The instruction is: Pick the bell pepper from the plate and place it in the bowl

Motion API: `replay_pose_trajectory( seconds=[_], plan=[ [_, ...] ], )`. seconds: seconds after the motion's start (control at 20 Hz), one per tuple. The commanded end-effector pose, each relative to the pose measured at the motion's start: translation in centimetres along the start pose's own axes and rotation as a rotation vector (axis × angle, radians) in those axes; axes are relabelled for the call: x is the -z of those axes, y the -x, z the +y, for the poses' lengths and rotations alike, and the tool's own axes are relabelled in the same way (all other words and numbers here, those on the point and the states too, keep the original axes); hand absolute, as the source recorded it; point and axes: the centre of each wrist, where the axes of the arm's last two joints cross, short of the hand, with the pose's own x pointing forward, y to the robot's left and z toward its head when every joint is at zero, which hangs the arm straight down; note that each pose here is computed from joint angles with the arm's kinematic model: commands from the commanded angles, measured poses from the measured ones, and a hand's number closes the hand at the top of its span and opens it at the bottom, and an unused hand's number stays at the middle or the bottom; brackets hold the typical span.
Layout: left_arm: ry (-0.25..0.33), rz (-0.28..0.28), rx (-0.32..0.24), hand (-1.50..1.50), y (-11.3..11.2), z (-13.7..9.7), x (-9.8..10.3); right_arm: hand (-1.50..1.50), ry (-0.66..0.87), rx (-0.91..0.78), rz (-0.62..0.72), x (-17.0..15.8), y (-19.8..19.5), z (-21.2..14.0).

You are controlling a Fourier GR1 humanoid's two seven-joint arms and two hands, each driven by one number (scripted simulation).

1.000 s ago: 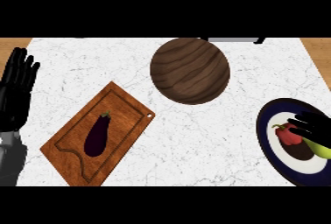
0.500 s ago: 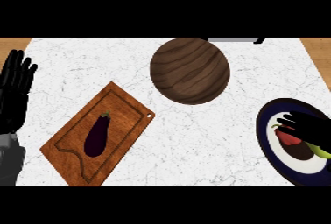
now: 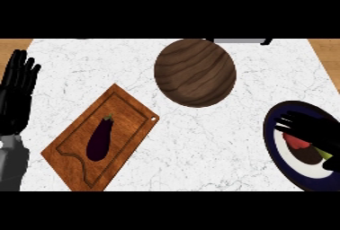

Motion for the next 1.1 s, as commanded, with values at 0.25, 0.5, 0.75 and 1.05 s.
replay_pose_trajectory(
  seconds=[0.25, 0.5, 0.75, 1.05],
  plan=[
    [-0.004, 0.013, -0.003, 0.0, -0.3, 0.0, -0.8, -1.5, -0.039, 0.003, 0.08, 2.9, 0.5, 1.3],
    [0.018, 0.015, -0.025, 0.0, -0.6, 0.3, -0.1, 1.5, -0.011, -0.028, 0.019, 1.3, 3.4, 0.8],
    [0.008, 0.008, 0.003, 0.0, -1.3, -0.8, 0.2, 1.5, 0.076, -0.058, -0.027, 3.4, 1.2, 3.4],
    [0.023, -0.013, -0.003, 0.0, -0.2, -0.6, 0.9, 1.5, 0.133, -0.032, -0.017, 4.1, 5.4, -1.4]
  ],
)
